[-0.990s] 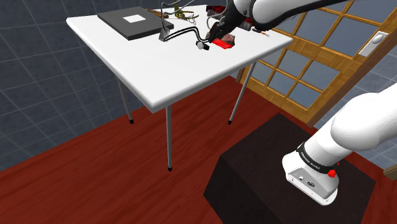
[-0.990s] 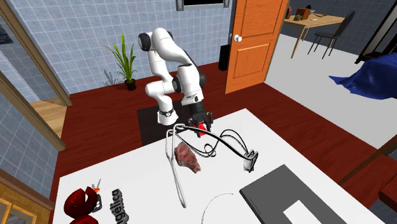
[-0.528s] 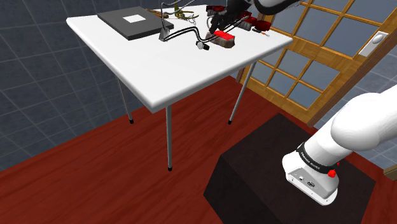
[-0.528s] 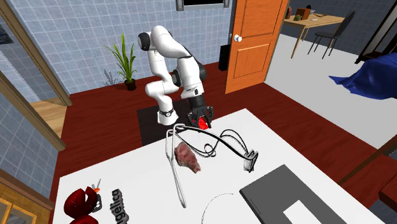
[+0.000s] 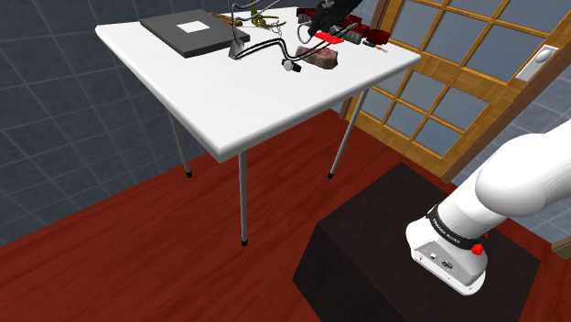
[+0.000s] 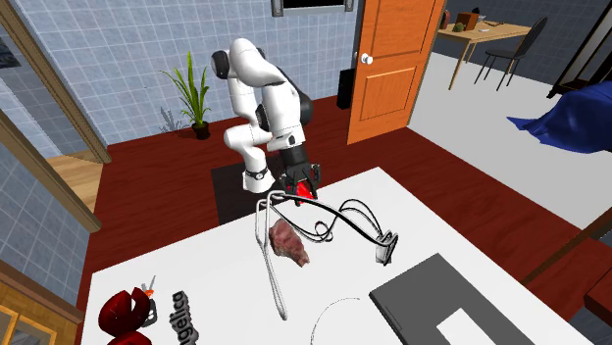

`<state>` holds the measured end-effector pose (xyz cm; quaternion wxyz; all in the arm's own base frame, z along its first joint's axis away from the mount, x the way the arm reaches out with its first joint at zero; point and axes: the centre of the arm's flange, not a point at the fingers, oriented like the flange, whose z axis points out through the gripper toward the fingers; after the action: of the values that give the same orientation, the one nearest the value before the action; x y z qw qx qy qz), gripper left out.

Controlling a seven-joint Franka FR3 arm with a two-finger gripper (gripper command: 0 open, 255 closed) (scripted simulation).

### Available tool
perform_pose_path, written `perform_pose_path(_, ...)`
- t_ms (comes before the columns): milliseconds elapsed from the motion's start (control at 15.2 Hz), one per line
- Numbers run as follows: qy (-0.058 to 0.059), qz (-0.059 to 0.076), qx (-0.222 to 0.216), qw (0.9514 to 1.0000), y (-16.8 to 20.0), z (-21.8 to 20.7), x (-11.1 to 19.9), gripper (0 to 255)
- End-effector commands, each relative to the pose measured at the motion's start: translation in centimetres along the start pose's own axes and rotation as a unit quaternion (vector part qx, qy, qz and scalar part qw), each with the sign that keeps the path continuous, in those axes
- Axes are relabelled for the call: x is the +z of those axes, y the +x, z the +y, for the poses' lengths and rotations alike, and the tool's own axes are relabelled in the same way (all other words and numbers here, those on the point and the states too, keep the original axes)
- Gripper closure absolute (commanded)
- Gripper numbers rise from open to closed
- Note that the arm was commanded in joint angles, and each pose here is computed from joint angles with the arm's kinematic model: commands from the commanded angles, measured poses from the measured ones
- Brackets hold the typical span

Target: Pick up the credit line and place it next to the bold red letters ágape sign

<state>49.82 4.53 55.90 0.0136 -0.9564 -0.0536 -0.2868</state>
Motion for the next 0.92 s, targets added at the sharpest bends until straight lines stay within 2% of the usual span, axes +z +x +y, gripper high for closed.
perform_pose_path(0,0.0,0.0,-0.001,1.0,0.2,2.7,0.1,255)
perform_pose_path(858,0.0,0.0,-0.001,1.0,3.6,19.3,2.3,255)
